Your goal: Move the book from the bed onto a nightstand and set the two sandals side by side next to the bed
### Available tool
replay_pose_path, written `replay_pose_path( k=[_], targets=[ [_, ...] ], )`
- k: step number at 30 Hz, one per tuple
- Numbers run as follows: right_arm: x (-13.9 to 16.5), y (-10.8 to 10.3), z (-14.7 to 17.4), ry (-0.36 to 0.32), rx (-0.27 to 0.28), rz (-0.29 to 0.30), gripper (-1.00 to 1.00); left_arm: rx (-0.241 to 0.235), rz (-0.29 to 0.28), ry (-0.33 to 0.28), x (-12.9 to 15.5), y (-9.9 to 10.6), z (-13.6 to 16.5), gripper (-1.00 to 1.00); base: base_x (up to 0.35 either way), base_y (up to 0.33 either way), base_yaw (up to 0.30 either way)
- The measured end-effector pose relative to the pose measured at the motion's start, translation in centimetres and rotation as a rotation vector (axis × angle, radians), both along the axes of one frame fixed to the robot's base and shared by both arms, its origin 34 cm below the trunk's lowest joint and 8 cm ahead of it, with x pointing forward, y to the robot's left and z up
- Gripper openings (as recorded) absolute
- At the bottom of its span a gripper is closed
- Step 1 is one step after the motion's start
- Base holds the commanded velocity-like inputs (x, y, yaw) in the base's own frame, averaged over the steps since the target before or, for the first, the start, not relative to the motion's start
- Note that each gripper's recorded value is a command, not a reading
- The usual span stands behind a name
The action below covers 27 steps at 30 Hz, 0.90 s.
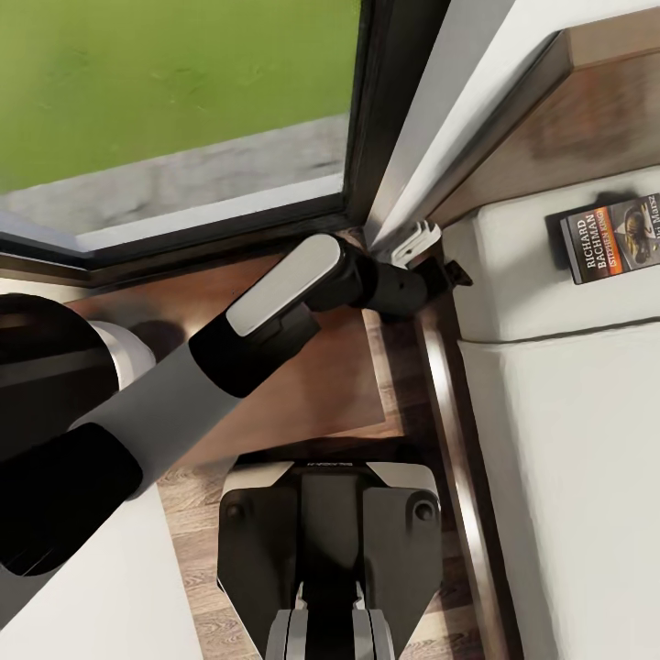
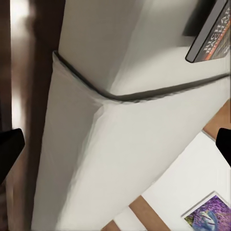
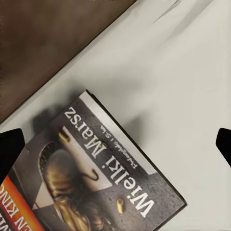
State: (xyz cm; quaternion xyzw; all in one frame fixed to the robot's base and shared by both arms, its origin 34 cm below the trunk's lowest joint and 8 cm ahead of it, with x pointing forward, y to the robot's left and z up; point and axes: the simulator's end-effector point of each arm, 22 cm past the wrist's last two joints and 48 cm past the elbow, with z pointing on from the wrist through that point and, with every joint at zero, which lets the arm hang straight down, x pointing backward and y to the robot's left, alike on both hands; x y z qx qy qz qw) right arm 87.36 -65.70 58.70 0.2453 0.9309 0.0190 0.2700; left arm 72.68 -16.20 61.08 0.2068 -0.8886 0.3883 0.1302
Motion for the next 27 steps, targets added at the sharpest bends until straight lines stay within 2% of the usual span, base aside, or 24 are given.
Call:
replay_pose_path(
  k=[16,27],
  targets=[
    [-0.4,0.1,-0.8,0.004,0.004,-0.003,1.0,-0.037,0.003,0.007,-1.8,-0.7,1.3,1.0,0.0,0.0,0.0],
    [-0.6,0.1,-1.0,0.004,0.003,-0.005,1.0,-0.025,-0.012,0.016,-3.0,-0.4,1.9,1.0,0.0,0.0,0.0]
  ],
)
